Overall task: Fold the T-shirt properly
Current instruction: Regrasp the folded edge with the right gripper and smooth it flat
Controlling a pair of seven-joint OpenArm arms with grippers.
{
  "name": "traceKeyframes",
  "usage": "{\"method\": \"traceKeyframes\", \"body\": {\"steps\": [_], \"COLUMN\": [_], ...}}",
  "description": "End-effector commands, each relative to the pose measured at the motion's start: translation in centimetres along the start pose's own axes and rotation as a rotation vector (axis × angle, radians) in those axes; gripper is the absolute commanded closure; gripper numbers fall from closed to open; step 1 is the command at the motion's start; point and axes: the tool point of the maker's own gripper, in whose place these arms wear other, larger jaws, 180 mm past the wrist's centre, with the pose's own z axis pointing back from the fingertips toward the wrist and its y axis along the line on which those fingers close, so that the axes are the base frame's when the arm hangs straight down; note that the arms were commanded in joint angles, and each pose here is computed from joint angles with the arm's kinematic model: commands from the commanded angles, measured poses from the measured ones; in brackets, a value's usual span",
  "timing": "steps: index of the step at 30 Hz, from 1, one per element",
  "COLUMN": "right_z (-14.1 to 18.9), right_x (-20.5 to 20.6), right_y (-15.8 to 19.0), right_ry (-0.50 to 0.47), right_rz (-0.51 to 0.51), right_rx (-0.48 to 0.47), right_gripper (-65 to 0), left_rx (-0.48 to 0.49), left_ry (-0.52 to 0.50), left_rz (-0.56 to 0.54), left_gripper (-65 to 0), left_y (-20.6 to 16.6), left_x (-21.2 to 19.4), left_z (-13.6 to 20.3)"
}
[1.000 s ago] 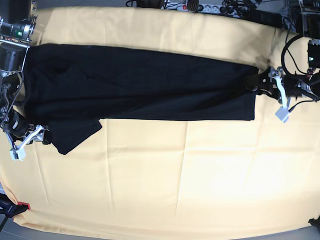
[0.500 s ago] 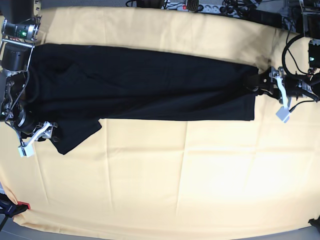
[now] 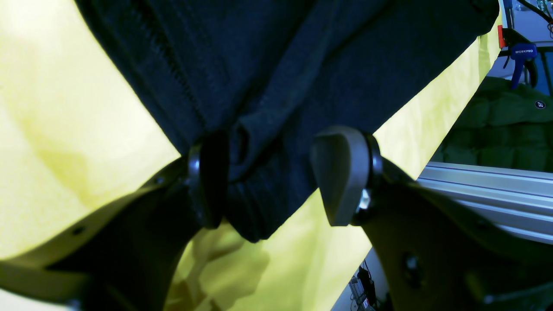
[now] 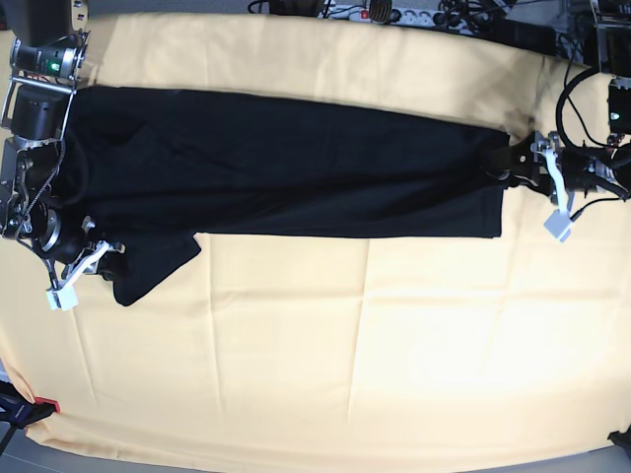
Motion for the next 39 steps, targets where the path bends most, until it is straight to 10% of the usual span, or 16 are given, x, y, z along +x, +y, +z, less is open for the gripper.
{"method": "traceKeyframes", "body": {"steps": [1, 14, 29, 39], "right_z": [0.9, 6.4, 12.3, 13.7], "right_x": [3.1, 1.9, -5.8, -6.8], "right_y": [0.2, 8.5, 9.9, 5.9], "right_ry": [-0.072, 0.012, 0.337, 0.491], "right_rz": [0.03, 0.309, 0.464, 0.543], "right_rx": [0.012, 0.159, 0.194, 0.035], "right_gripper": [0.0, 0.0, 0.0, 0.0], "left_rx": [0.011, 0.011, 0.012, 0.066], "left_ry": [-0.017, -0.017, -0.018, 0.01], "left_rz": [-0.032, -0.033, -0.034, -0.075], "left_gripper": [-36.4, -36.4, -36.4, -36.4], "left_y": [-0.1, -0.1, -0.1, 0.8], "left_x": [1.1, 1.1, 1.2, 1.4], "left_z": [1.0, 1.0, 1.1, 3.2]}}
